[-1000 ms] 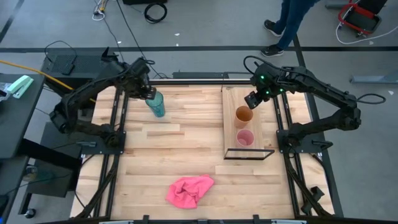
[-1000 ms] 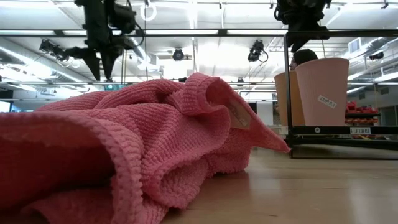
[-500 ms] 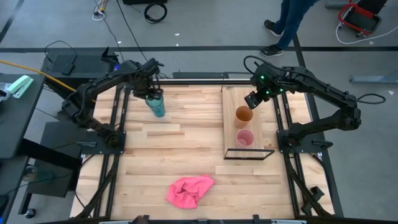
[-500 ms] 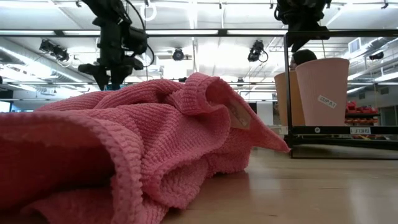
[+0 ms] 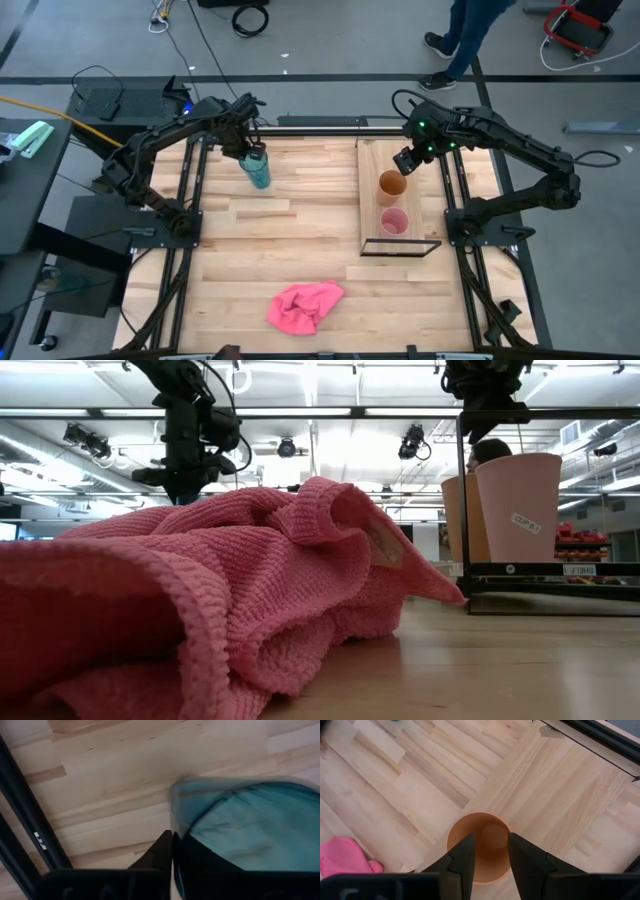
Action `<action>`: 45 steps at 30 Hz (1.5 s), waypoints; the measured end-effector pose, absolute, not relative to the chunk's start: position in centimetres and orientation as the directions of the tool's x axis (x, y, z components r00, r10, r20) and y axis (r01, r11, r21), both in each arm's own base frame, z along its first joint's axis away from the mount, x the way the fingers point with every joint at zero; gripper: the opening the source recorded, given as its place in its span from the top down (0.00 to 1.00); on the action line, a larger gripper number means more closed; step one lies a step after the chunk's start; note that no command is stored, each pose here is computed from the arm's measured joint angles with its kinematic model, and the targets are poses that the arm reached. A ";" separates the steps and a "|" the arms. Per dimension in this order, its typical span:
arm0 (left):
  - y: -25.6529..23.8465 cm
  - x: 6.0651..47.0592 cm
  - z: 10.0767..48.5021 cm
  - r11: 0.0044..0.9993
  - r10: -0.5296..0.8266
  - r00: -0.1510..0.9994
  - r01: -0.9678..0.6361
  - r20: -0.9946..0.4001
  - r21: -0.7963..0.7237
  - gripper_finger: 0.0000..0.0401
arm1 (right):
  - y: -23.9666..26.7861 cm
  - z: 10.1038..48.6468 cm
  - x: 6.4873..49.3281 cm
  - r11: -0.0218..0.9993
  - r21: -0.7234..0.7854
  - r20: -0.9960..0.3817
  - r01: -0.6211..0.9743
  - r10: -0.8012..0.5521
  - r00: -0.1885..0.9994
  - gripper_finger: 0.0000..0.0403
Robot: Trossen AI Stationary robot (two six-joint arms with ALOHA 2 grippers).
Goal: Stack small to large cups/mugs on shelf
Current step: Put the blue cup on the shelf
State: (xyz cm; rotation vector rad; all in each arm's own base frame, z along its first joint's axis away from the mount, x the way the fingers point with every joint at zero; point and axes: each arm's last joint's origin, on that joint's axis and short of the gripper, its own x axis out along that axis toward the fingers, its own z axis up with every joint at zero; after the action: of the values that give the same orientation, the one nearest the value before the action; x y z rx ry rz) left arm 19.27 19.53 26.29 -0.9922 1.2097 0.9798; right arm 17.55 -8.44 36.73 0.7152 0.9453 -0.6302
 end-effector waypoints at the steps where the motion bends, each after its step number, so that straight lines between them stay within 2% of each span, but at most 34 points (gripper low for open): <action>1: 19.5 19.4 26.3 0.277 0.067 0.102 -0.958 -0.992 -0.080 0.96 | -8.4 36.7 17.5 0.612 0.262 -0.880 0.746 -0.167 0.445 0.70; 9: 19.2 20.8 28.2 0.340 0.112 0.174 -0.932 -0.978 -0.126 0.96 | -8.3 36.6 17.3 0.614 0.246 -0.894 0.750 -0.154 0.420 0.70; 18: 18.2 23.3 35.2 0.420 0.252 0.362 -0.877 -0.897 -0.236 0.97 | -7.8 37.0 16.3 0.618 0.247 -0.892 0.746 -0.156 0.424 0.70; 25: 16.8 24.9 39.5 0.456 0.306 0.478 -0.833 -0.824 -0.314 0.97 | -7.3 37.8 15.0 0.625 0.241 -0.868 0.742 -0.204 0.454 0.70; 29: 16.9 26.9 40.2 0.496 0.297 0.495 -0.811 -0.817 -0.311 0.97 | -7.2 38.0 14.7 0.622 0.231 -0.861 0.748 -0.227 0.455 0.70; 35: 17.7 31.0 40.1 0.618 0.255 0.463 -0.753 -0.849 -0.225 0.97 | -7.4 38.0 14.8 0.609 0.212 -0.857 0.765 -0.260 0.444 0.70; 45: 19.0 35.7 37.5 0.761 0.213 0.368 -0.643 -0.905 -0.083 0.97 | -7.5 38.0 14.7 0.503 0.233 -0.853 0.832 -0.304 0.424 0.70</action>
State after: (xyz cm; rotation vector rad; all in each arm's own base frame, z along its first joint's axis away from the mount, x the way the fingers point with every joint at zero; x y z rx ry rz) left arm 35.70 18.95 37.51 -0.4675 1.0606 0.5756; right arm 14.74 -7.54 38.01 0.7295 0.8483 -0.7955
